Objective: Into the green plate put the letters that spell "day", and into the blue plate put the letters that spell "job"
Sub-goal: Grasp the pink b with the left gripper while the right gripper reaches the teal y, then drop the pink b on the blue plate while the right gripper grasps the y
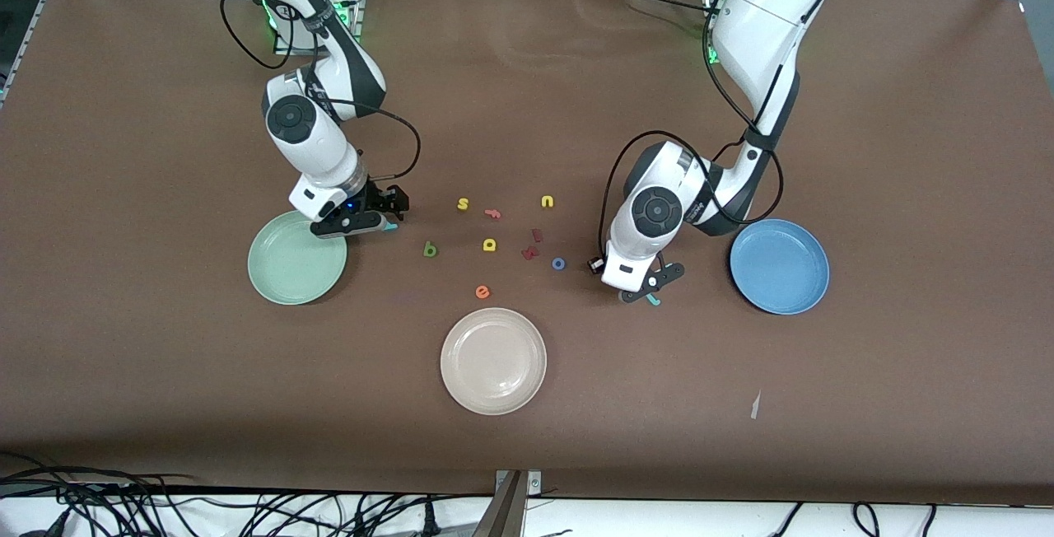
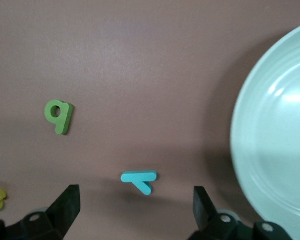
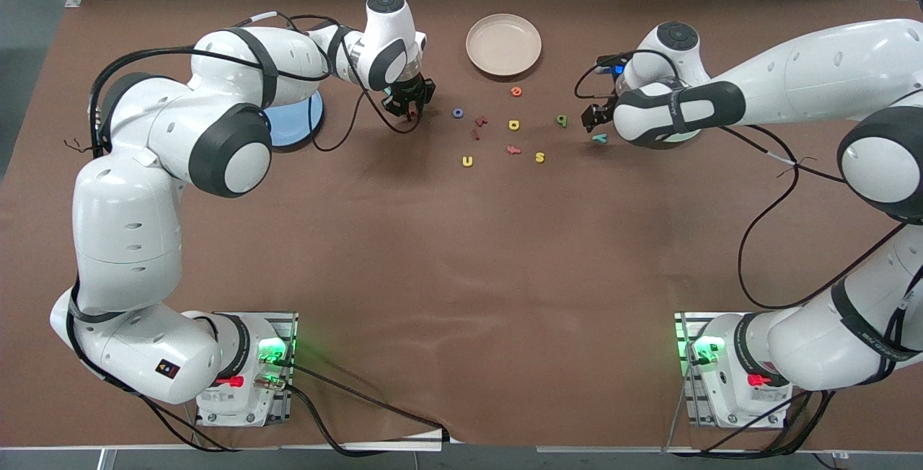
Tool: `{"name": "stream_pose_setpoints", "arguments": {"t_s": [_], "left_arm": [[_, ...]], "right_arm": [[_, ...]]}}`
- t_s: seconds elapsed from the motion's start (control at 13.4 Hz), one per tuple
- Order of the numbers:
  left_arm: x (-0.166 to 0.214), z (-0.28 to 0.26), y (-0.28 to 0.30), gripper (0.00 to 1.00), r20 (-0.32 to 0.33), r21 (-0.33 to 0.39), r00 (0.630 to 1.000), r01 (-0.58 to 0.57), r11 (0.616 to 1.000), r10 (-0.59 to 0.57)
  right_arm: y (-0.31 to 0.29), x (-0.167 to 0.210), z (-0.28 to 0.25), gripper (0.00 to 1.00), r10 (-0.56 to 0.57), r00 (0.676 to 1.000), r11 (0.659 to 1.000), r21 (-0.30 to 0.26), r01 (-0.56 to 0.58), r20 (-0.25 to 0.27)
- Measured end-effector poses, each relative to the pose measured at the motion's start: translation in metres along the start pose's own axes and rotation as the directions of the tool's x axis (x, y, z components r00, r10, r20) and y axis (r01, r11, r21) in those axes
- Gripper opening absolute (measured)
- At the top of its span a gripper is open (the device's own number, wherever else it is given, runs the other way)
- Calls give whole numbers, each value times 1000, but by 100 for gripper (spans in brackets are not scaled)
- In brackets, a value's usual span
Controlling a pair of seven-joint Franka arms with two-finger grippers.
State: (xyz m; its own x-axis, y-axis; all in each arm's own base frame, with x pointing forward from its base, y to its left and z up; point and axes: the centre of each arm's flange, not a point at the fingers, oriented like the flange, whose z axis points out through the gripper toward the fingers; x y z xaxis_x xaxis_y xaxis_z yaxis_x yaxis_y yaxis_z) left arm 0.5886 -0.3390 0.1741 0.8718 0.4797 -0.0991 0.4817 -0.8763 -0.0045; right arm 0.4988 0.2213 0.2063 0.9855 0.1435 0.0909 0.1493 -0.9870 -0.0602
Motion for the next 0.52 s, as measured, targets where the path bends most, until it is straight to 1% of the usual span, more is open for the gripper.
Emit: {"name": "stream_pose_setpoints", "arguments": {"t_s": [0.15, 0.22, 0.37, 0.52], "left_arm": [[9, -6, -3, 28, -9, 0, 1000, 9, 1000, -9], [20, -15, -7, 28, -4, 13, 1000, 3, 1000, -3], [49, -41, -29, 28, 37, 58, 997, -64, 996, 62], [85, -65, -69, 28, 88, 84, 986, -147, 986, 139]], "right_arm": [[-1, -3, 16, 100, -3, 1000, 1000, 7, 3, -8], [-2, -4, 22, 100, -4, 1000, 1000, 8, 4, -8], [-3, -6, 28, 100, -7, 1000, 1000, 9, 7, -5], [-4, -7, 29, 100, -9, 1000, 1000, 9, 10, -4]]}}
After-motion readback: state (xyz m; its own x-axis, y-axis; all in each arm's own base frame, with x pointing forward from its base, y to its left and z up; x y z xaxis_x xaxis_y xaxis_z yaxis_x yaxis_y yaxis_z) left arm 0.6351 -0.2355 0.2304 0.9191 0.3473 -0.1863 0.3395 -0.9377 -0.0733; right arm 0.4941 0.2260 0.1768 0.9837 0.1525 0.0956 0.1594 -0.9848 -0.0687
